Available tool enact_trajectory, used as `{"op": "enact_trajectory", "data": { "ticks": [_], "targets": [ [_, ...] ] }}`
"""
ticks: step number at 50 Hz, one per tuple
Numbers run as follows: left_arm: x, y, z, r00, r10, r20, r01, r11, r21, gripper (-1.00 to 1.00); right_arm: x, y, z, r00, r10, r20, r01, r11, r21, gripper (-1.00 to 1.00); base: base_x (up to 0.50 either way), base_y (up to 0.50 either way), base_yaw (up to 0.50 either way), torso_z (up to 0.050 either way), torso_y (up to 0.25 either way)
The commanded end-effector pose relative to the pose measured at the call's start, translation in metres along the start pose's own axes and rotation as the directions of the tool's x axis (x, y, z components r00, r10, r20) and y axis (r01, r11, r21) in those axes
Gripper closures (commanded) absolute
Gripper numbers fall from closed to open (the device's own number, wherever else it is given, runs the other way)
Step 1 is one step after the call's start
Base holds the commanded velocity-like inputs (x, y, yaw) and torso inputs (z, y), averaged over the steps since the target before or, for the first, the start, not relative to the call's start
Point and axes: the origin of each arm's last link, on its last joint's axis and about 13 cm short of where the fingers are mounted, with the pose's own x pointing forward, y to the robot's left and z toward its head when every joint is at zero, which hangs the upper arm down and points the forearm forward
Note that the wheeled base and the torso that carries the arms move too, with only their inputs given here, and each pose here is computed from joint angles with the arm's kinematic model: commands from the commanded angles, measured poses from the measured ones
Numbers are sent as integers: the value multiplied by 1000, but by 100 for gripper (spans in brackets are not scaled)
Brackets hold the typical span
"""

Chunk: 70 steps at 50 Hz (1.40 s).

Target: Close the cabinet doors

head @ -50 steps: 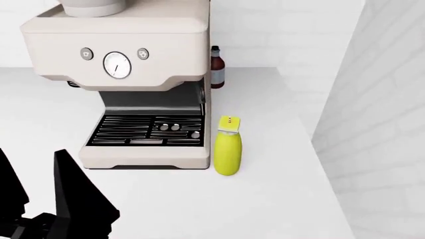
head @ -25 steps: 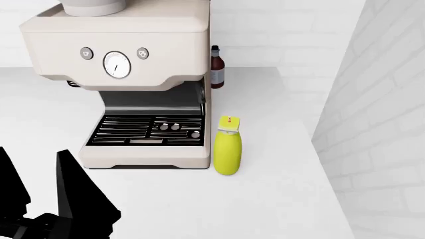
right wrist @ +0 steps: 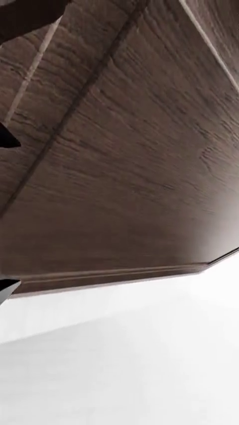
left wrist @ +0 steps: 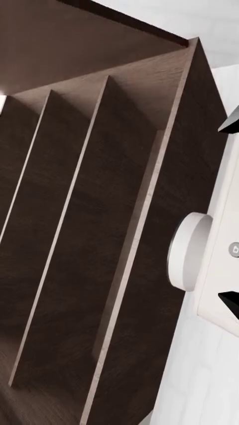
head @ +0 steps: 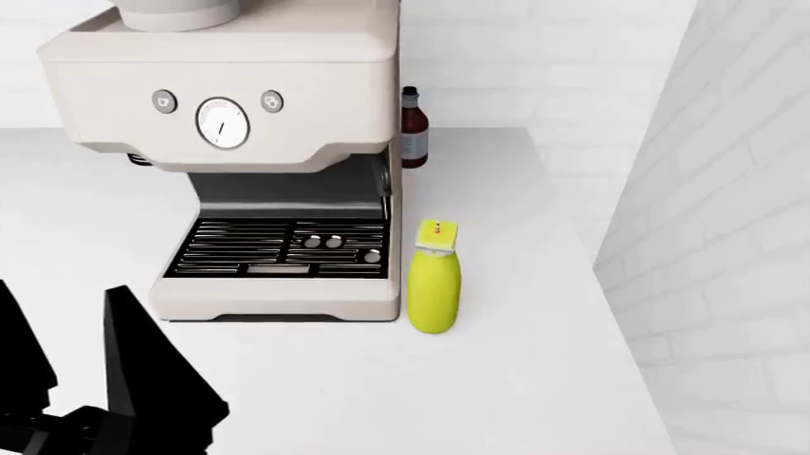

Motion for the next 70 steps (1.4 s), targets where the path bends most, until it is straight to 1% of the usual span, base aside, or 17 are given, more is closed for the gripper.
{"op": "enact_trajectory", "data": {
  "ticks": [1,7,15,21,27,31,35,39,43,45,47,48,53,56,59,66,70],
  "targets": [
    [1,1,1,1000,5,7,-5,1000,-3,-100,22,9,7,997,49,56,-47,998,-34,-100,0,0,3,0,0],
    [1,2,4,1000,14,13,-14,1000,8,-100,27,15,-5,996,77,44,-74,996,-54,-100,0,0,3,2,0],
    [0,8,12,998,50,33,-51,997,49,-100,48,23,-45,995,99,1,-98,992,-77,-100,0,0,2,3,0],
    [0,11,17,996,72,46,-75,994,75,-100,58,28,-62,993,119,-9,-119,989,-89,-100,0,0,0,2,0],
    [-1,13,21,995,88,57,-93,991,97,-100,65,25,-73,995,104,-13,-104,991,-83,-100,0,0,0,0,0],
    [-3,15,22,994,95,58,-101,989,110,-100,65,26,-76,994,106,-13,-106,992,-74,-100,0,0,0,3,0],
    [-5,16,25,992,105,64,-112,985,130,-100,64,31,-79,992,129,-10,-130,990,-54,-100,0,0,0,0,0],
    [-7,18,30,990,120,73,-131,979,154,-100,67,39,-85,988,156,-5,-156,986,-52,-100,0,0,0,2,0],
    [-9,21,35,987,138,86,-152,971,184,-100,71,45,-102,981,193,-18,-194,977,-86,-100,0,0,0,0,0],
    [-10,22,38,984,149,96,-165,965,202,-100,73,46,-116,975,216,-42,-220,967,-127,-100,0,0,0,0,0],
    [-11,23,40,982,155,105,-175,961,217,-100,76,46,-129,974,216,-63,-223,965,-137,-100,0,0,0,0,0],
    [-12,24,42,981,160,109,-181,957,227,-100,77,45,-137,972,223,-69,-231,959,-162,-100,0,0,0,0,0],
    [-14,27,49,977,177,120,-202,948,247,-100,81,46,-155,969,230,-92,-244,952,-186,-100,0,0,0,0,0],
    [-15,28,52,974,188,127,-216,942,256,-100,82,46,-169,964,239,-113,-260,939,-227,-100,0,0,0,0,0],
    [-15,28,56,972,195,134,-224,938,263,-100,83,44,-177,965,229,-126,-254,937,-241,-100,0,0,0,0,0],
    [-17,31,62,965,218,144,-251,928,274,-100,71,35,-190,966,203,-161,-242,929,-281,-100,0,0,0,0,0],
    [-17,31,62,964,223,143,-256,925,281,-100,65,34,-196,964,196,-182,-244,922,-301,-100,0,0,0,0,0]
  ]
}}
